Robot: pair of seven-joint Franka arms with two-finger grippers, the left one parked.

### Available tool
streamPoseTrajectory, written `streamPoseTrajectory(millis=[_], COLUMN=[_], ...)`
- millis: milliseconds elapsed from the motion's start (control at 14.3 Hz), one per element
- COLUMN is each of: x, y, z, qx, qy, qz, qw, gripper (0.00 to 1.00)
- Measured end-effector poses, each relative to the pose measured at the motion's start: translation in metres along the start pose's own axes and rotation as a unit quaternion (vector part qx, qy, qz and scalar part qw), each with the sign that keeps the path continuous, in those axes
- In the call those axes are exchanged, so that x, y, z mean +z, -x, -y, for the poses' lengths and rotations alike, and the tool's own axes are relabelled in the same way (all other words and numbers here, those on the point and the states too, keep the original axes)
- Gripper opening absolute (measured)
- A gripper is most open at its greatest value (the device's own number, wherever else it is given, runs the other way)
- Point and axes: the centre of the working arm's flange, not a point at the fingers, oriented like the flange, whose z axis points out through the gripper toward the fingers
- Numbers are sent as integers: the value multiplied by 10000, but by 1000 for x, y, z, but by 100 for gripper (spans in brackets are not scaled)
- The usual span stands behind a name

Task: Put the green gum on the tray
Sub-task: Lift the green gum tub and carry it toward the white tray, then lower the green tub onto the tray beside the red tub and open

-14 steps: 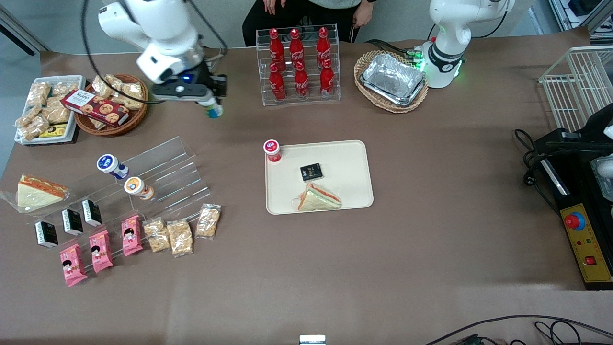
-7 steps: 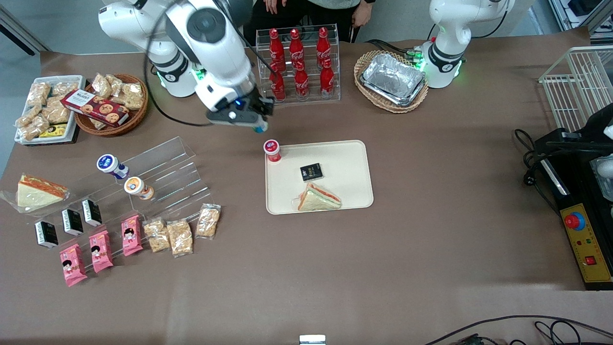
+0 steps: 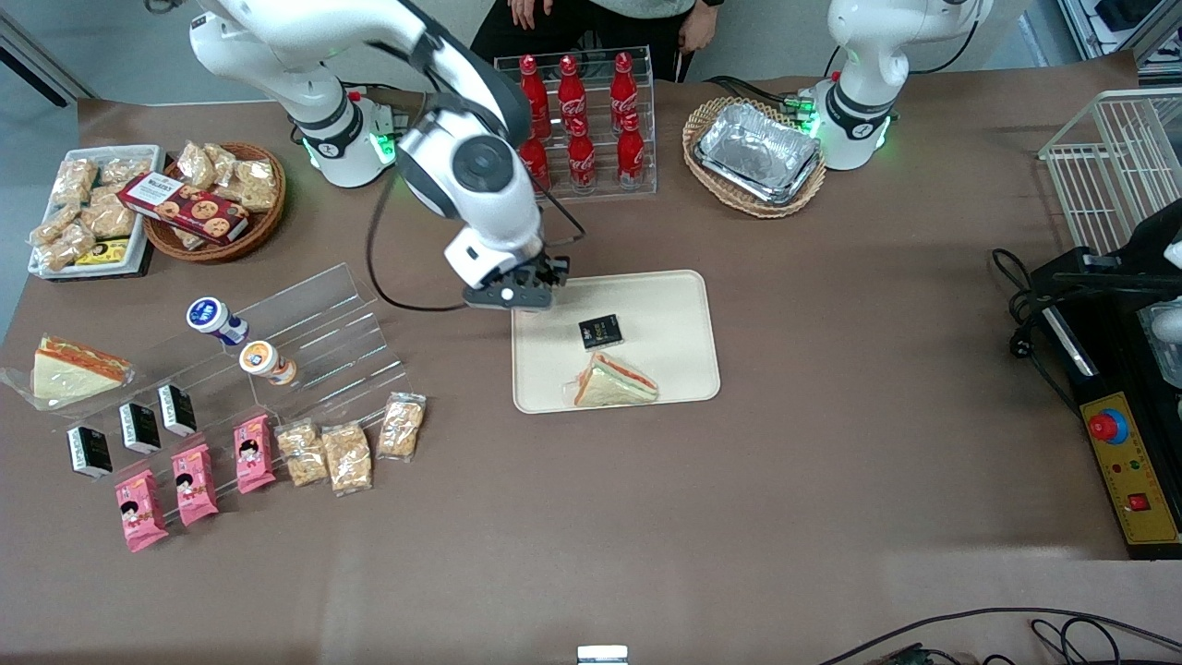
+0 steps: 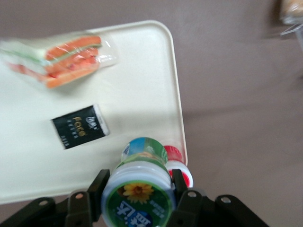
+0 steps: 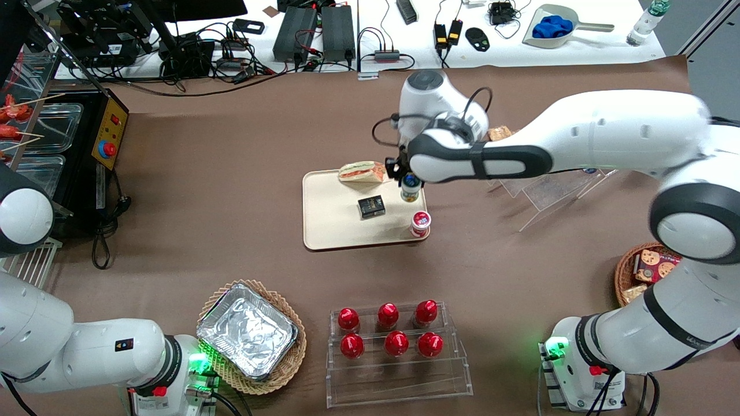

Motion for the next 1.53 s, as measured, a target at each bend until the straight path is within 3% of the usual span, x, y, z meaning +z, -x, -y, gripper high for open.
streamPoseTrajectory(millis=[419, 767, 1256, 1326, 1535], x=[59, 91, 113, 113, 115], y=[-6, -9, -14, -15, -16], z=[12, 11, 13, 13, 12], qx=[-48, -142, -83, -74, -53], qy=[-123, -23, -198, -203, -193], qz=[99, 103, 176, 175, 182], qw=[9999, 9998, 9996, 9996, 9996], gripper=[59, 59, 59, 60, 83])
